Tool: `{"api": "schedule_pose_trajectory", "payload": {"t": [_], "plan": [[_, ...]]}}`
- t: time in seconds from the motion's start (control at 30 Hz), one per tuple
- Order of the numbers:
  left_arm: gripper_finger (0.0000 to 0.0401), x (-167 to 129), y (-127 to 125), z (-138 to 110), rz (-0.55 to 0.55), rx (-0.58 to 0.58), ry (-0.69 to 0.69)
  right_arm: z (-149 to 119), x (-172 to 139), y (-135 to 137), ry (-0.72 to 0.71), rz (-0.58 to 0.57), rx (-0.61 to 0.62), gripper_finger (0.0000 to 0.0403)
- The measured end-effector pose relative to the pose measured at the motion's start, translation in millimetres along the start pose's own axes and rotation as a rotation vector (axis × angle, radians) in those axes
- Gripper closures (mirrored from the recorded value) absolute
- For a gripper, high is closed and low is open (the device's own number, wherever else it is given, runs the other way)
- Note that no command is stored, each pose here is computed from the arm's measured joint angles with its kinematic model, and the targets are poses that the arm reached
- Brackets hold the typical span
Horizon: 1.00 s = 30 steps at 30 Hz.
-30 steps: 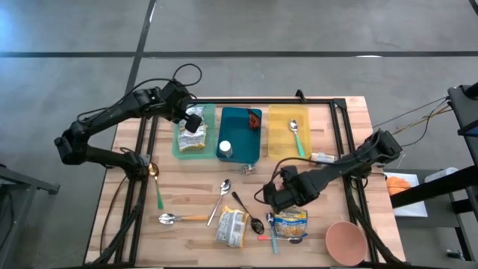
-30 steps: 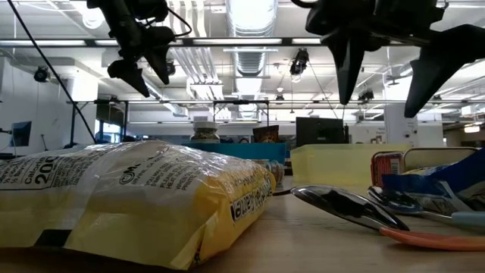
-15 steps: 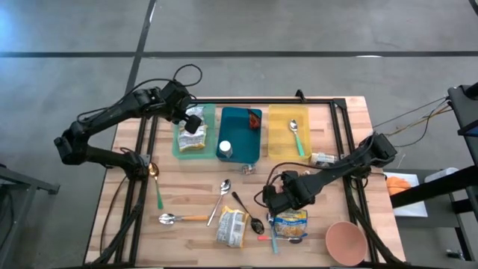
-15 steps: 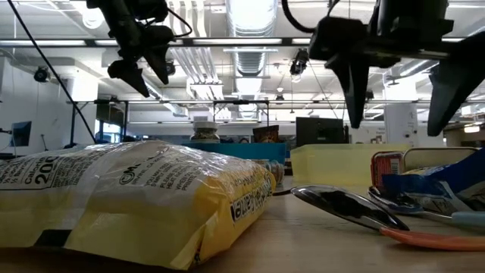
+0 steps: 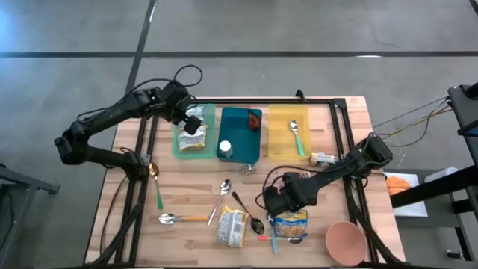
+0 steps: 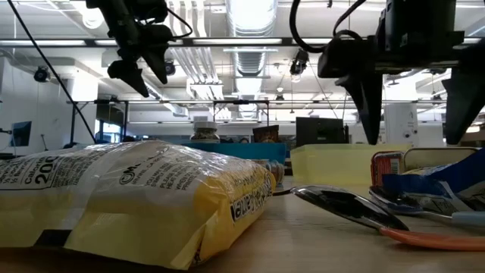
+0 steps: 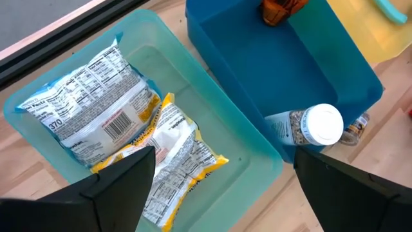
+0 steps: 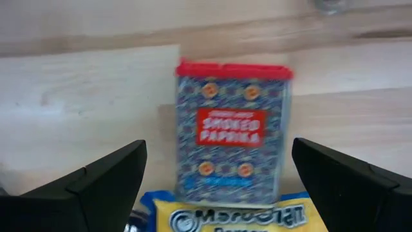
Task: Pick & Place Food Item
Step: Put the red seasoning can into the blue bin
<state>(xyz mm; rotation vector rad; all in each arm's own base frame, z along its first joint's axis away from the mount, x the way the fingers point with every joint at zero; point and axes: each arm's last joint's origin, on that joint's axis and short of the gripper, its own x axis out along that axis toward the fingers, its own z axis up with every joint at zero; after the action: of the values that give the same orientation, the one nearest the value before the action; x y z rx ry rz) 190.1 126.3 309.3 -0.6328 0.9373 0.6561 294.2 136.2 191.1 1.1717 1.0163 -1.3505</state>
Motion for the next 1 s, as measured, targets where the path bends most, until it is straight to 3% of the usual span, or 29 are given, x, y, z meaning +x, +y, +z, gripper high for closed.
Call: {"api": "schedule_pose_trajectory", "payload": {"t": [0.37,0.77,0.87,1.0], "plan": [[0.0028,0,0,0,0.0,0.007,0.001,-3,11,1,-0.021,-0.033,0.001,0.002],[0.0028,0,-1,-1,-0.035,0.012,0.015,-19,51,14,-0.008,-0.075,-0.032,0.0022],[0.0028,0,-2,-1,-0.076,0.019,0.028,-21,53,16,0.0,-0.083,-0.052,0.0041],[0.0028,0,-3,-1,-0.111,0.022,0.039,-21,52,17,-0.013,-0.073,-0.057,0.0103]]}}
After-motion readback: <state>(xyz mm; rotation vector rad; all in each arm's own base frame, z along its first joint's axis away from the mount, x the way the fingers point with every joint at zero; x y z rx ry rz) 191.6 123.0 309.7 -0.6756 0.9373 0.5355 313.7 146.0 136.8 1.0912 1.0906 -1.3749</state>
